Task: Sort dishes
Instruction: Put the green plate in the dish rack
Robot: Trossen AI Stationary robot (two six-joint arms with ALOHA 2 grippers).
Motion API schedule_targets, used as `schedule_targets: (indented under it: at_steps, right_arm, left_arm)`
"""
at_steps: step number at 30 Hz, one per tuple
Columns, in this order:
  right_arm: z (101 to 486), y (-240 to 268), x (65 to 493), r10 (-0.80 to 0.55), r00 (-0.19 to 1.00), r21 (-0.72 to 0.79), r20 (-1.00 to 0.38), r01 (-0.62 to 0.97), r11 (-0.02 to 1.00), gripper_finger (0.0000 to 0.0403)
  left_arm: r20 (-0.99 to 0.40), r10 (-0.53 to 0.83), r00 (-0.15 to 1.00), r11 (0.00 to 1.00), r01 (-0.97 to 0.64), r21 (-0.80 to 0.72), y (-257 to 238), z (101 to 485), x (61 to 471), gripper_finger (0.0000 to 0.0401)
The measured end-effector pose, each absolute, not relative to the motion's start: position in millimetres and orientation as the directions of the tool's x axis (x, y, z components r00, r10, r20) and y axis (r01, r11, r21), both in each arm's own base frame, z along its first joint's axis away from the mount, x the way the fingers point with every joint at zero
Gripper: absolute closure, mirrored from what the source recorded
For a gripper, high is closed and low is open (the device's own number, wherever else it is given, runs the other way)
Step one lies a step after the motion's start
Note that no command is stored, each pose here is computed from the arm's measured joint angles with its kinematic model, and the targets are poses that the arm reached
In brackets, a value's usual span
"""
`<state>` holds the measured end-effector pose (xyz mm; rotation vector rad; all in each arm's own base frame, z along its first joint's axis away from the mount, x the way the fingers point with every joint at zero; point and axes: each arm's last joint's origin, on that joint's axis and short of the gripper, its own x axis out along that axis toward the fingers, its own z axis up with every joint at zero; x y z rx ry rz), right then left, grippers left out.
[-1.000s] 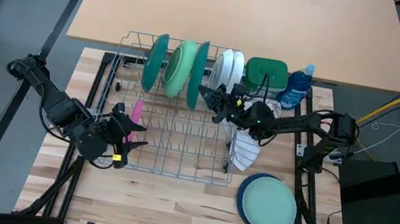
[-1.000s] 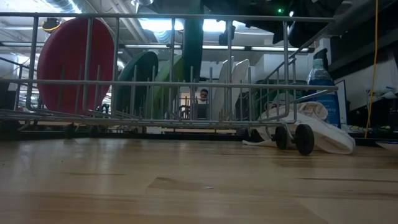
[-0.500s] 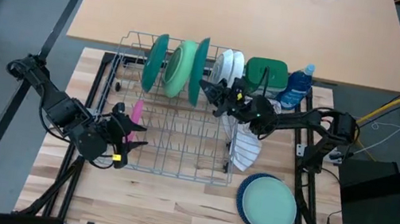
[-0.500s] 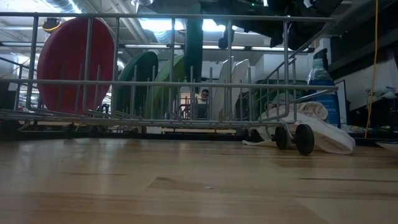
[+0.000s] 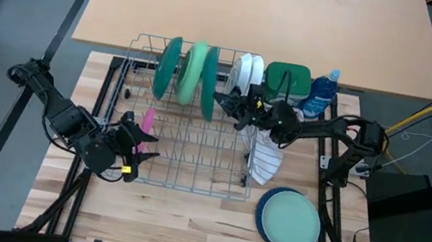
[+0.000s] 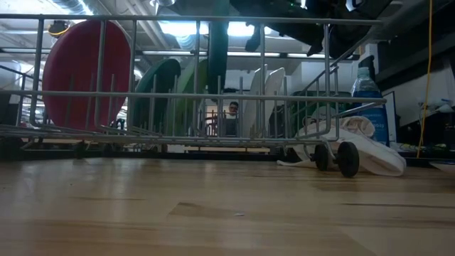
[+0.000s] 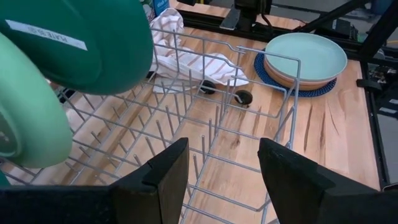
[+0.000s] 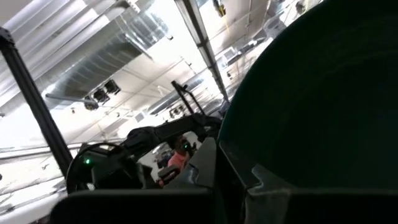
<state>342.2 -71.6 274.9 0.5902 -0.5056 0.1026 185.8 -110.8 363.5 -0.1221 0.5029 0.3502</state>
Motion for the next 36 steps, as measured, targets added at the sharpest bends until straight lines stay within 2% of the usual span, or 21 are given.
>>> schedule_targets:
  at_steps: [7,19,36]
  right_arm:
    - [274,-80,341,-0.037,0.879,0.494,0.475,-0.232,0.838,0.0398]
    - [268,-105,337,-0.104,0.905,0.525,0.413,-0.144,0.839,0.0398]
    - [245,-110,347,-0.209,0.929,0.592,0.305,-0.013,0.806,0.0398]
  left_arm:
    - [-0.492,0.298,0.818,0.925,-0.375,-0.064,-111,363,186,0.0217]
    - [-0.492,0.298,0.818,0.919,-0.385,-0.084,-111,363,186,0.0217]
    - [-0.492,0.299,0.818,0.919,-0.386,-0.083,-111,363,186,0.0217]
